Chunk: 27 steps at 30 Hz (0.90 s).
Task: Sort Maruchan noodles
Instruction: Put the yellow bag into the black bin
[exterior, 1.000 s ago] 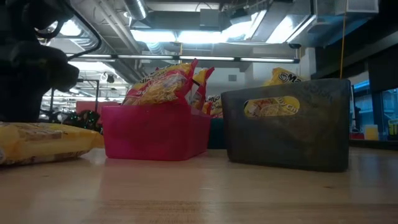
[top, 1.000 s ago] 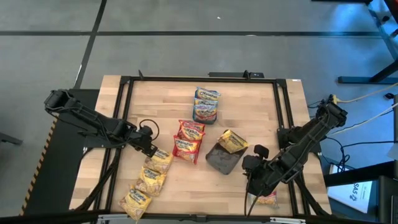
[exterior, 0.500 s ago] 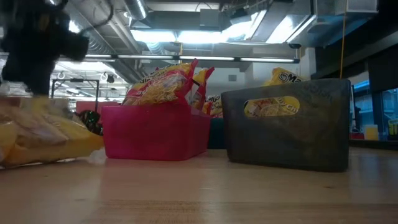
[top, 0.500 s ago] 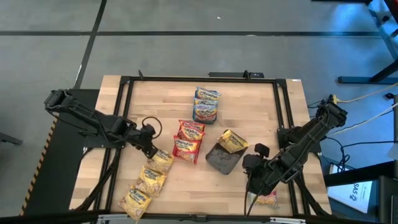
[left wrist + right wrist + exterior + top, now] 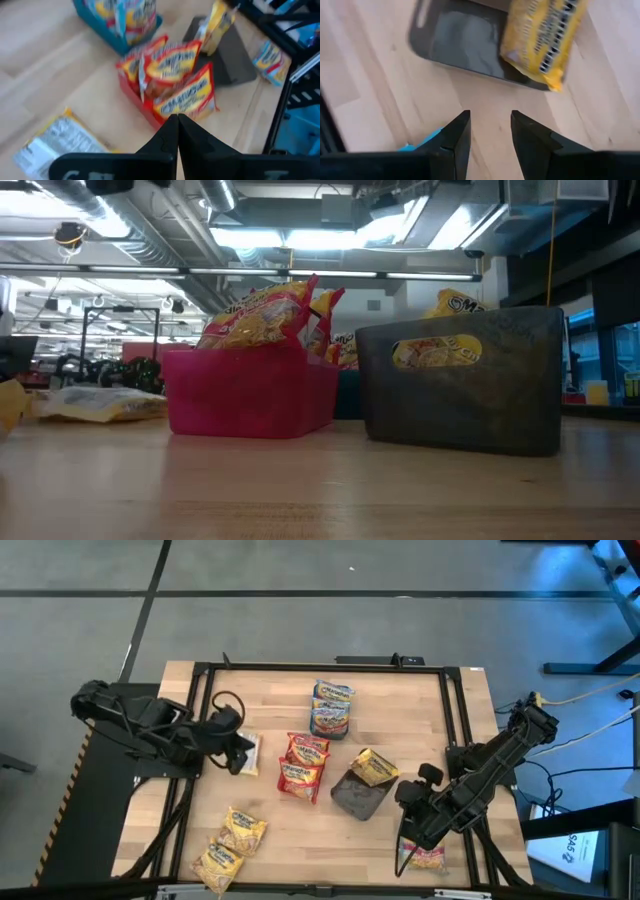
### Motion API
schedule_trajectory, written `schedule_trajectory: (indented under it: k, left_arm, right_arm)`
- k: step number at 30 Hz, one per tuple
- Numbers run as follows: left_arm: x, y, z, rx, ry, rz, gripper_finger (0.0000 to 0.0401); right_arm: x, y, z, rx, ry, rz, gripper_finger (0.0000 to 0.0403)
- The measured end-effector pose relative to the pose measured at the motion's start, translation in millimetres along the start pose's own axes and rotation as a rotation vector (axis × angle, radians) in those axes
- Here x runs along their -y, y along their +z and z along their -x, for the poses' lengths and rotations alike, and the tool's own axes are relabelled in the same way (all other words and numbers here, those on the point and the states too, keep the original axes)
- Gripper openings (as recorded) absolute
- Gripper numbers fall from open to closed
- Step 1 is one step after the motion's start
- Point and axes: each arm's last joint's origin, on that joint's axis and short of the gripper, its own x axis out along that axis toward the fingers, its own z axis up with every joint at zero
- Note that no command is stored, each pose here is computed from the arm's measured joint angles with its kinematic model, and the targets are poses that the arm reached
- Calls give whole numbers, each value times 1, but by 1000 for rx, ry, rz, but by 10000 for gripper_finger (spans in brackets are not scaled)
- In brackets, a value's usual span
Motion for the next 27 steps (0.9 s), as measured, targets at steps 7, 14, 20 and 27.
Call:
schedule_trajectory:
  k: [7,14,20,27]
  left_arm:
    - [-1,1,3,-25,30,-78,0]
    - [-14,-17,-15,-104,158,-186,2]
    - [-22,-27,-27,-139,203,-188,3]
    - [-58,-60,-65,-318,351,-159,46]
  right_arm:
    - [2,0,0,15,-28,-75,138]
    - [0,3,0,95,-26,-96,138]
    - [-1,3,0,92,-15,-101,138]
    - [-2,4,0,97,-1,-109,138]
